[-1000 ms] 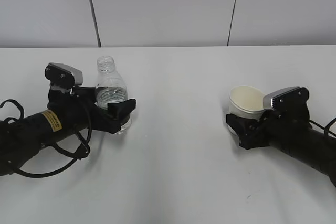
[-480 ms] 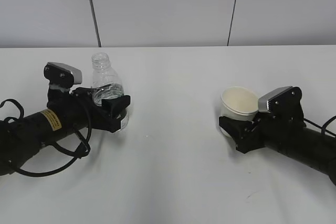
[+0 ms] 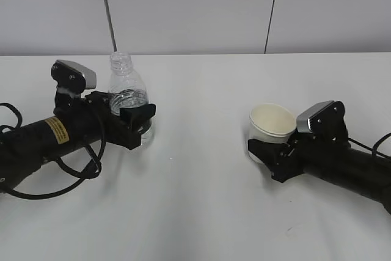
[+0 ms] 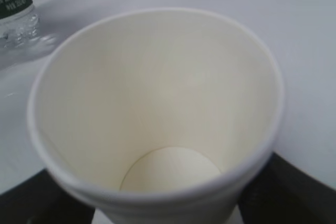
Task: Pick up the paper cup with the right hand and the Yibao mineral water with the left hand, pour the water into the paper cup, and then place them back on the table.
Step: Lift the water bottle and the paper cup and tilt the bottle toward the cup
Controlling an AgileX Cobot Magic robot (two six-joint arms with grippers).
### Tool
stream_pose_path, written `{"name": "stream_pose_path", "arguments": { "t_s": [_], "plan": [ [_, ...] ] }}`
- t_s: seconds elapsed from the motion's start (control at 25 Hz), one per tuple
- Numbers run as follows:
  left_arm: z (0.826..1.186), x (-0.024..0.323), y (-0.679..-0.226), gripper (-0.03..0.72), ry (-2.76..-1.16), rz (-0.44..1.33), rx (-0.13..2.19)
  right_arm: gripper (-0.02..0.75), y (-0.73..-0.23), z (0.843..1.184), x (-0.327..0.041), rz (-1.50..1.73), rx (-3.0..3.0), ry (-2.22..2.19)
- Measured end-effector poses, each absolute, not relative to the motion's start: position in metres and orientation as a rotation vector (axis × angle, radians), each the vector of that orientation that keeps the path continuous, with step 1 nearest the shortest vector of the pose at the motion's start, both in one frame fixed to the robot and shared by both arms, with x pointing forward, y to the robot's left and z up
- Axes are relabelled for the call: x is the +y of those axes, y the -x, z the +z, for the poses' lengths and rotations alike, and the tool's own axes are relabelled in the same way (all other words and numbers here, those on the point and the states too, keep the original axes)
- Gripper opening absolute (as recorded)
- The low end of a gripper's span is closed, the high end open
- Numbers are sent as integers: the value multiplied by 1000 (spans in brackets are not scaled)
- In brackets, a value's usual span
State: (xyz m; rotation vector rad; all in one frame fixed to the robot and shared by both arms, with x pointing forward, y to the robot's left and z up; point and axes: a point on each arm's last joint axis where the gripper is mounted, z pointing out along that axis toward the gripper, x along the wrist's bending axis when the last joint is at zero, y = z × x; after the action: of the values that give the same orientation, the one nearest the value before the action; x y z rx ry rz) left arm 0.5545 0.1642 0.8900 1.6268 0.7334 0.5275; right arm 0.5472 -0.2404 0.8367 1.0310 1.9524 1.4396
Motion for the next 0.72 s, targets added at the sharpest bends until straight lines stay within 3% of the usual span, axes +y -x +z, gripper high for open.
{"name": "stream_pose_path", "arguments": {
  "t_s": [0.72],
  "plan": [
    [917, 165, -549, 384, -1747, 572, 673, 551, -538, 853, -198, 1589, 2050, -888]
  ]
}}
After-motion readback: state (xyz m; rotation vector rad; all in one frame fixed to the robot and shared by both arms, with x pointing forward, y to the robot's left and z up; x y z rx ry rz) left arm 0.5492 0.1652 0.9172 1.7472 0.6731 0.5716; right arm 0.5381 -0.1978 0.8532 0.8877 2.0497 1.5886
